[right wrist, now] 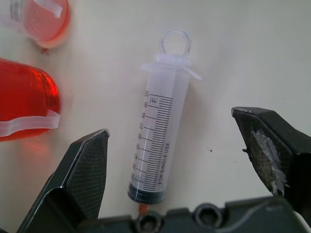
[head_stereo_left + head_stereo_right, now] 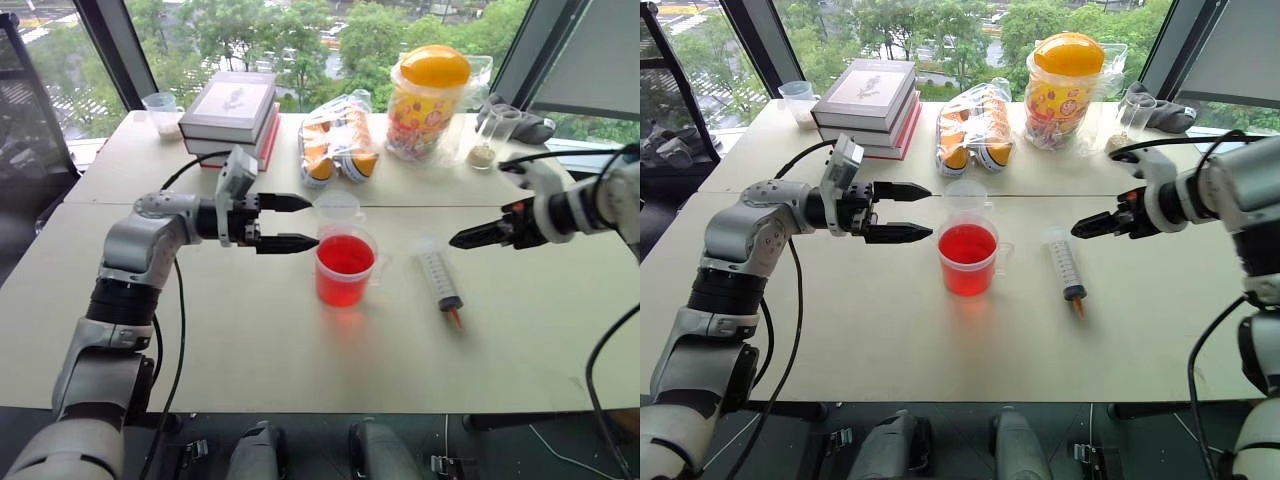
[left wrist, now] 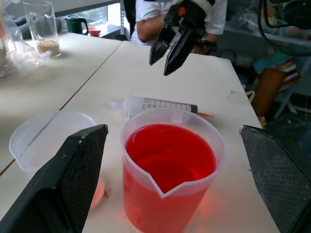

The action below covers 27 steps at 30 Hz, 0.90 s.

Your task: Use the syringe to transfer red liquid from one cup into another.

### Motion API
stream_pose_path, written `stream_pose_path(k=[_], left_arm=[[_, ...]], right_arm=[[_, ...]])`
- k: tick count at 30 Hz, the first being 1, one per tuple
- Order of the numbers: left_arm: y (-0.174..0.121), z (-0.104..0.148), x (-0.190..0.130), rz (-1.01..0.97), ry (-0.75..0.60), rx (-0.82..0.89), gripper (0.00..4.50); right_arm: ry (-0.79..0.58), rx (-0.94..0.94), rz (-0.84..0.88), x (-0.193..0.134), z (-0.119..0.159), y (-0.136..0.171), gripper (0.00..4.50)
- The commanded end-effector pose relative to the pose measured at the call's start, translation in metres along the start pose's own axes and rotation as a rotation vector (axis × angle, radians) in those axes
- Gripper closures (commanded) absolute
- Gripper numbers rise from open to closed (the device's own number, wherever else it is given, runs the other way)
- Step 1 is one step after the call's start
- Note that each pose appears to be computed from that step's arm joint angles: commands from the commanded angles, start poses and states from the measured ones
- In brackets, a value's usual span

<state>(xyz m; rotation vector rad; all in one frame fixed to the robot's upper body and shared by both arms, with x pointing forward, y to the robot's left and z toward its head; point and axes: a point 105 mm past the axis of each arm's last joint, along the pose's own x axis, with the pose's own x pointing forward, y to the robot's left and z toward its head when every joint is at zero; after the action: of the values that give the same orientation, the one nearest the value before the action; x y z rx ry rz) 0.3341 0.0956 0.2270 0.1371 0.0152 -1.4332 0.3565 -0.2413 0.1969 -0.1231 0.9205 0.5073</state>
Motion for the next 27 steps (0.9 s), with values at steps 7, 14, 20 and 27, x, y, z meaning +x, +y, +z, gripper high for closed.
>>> stream_pose_path(k=[7, 14, 20, 27], left_arm=[[-0.008, 0.008, -0.005, 0.05, -0.037, 0.063, 0.0], [-0.012, 0.006, -0.006, 0.073, -0.047, 0.056, 0.0], [-0.014, 0.005, -0.006, 0.085, -0.049, 0.057, 0.0], [-0.014, 0.005, -0.01, 0.102, -0.05, 0.057, 0.0]], right_arm=[[0.129, -0.067, 0.002, 0.037, 0.0, -0.008, 0.05], [0.172, -0.092, 0.024, 0.062, 0.004, 0.001, 0.05], [0.245, -0.124, 0.01, 0.077, -0.007, -0.001, 0.55], [0.301, -0.176, 0.04, 0.082, -0.012, 0.008, 3.08]])
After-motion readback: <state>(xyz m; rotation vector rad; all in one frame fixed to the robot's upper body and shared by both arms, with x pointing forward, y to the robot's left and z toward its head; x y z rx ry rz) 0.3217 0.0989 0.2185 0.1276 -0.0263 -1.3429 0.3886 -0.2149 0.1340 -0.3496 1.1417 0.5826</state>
